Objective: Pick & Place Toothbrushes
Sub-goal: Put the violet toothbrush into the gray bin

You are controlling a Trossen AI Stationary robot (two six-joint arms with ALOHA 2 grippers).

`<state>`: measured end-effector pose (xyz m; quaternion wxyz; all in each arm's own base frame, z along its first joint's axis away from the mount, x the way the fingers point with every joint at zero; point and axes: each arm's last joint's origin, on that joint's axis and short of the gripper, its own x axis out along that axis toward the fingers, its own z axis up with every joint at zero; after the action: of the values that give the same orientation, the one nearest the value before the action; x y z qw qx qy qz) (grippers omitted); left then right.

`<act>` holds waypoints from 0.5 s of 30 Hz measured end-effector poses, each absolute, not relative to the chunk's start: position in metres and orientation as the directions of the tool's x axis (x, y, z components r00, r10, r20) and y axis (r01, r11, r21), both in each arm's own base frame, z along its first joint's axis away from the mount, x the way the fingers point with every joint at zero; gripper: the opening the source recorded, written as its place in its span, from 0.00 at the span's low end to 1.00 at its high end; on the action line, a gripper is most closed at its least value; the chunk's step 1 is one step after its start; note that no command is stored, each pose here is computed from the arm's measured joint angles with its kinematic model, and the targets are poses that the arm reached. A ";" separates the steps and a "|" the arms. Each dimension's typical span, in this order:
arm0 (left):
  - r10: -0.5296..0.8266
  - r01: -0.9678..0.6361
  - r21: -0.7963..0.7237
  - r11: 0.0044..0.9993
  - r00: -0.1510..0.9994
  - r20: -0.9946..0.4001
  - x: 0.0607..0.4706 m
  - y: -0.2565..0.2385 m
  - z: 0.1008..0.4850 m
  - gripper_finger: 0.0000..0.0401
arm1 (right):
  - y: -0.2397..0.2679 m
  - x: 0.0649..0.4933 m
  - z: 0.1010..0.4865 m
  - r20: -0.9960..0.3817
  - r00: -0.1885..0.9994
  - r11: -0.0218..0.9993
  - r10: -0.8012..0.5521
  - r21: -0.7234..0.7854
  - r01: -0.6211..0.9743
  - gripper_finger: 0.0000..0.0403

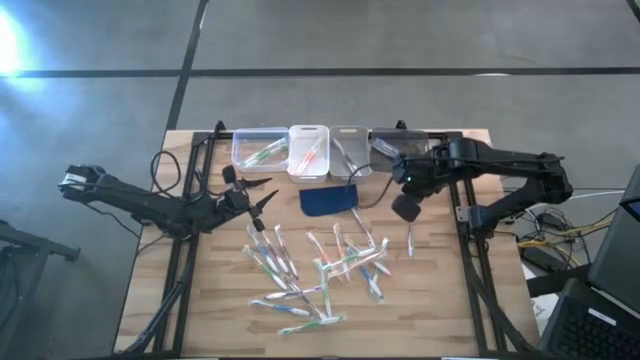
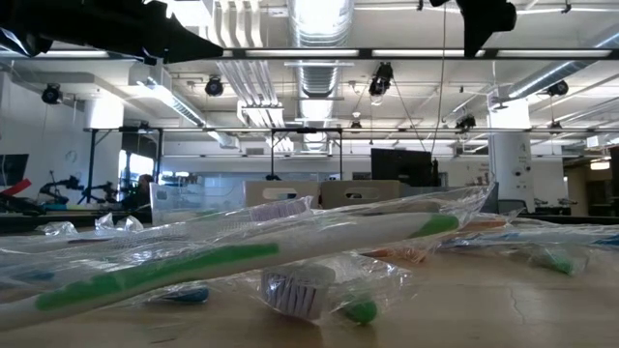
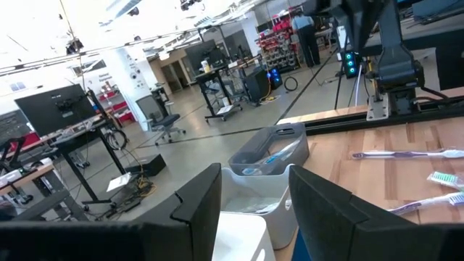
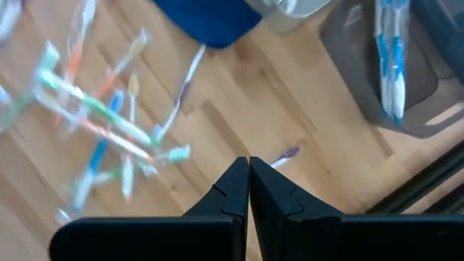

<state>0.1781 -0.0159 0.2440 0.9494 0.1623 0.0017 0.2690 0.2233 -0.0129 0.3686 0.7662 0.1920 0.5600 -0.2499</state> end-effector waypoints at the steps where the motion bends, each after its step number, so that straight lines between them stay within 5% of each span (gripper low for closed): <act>1: 0.511 -0.510 0.309 0.803 0.855 0.084 0.178 -0.016 0.244 0.42 | -0.011 0.223 0.366 -0.959 0.232 0.829 -0.166 -0.008 0.559 0.02; 4: 0.511 -0.510 0.308 0.803 0.855 0.084 0.178 -0.016 0.244 0.42 | -0.009 0.221 0.353 -0.975 0.151 0.938 -0.163 -0.106 0.330 0.02; 7: 0.511 -0.511 0.297 0.807 0.856 0.083 0.178 -0.016 0.244 0.42 | -0.008 0.216 0.336 -0.986 0.044 0.983 -0.162 -0.165 -0.080 0.02; 11: 0.511 -0.507 0.272 0.818 0.857 0.064 0.178 -0.016 0.242 0.42 | -0.009 0.211 0.310 -0.979 -0.069 0.835 -0.191 -0.125 -0.536 0.02; 15: 0.510 -0.505 0.273 0.819 0.858 0.057 0.178 -0.016 0.241 0.42 | -0.014 0.211 0.282 -0.924 -0.139 0.702 -0.356 -0.167 -0.692 0.02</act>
<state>0.1784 -0.0159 0.2407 0.9535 0.1407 0.0095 0.2663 0.2106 -0.0144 0.2822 0.5521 -0.3546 0.7392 0.1520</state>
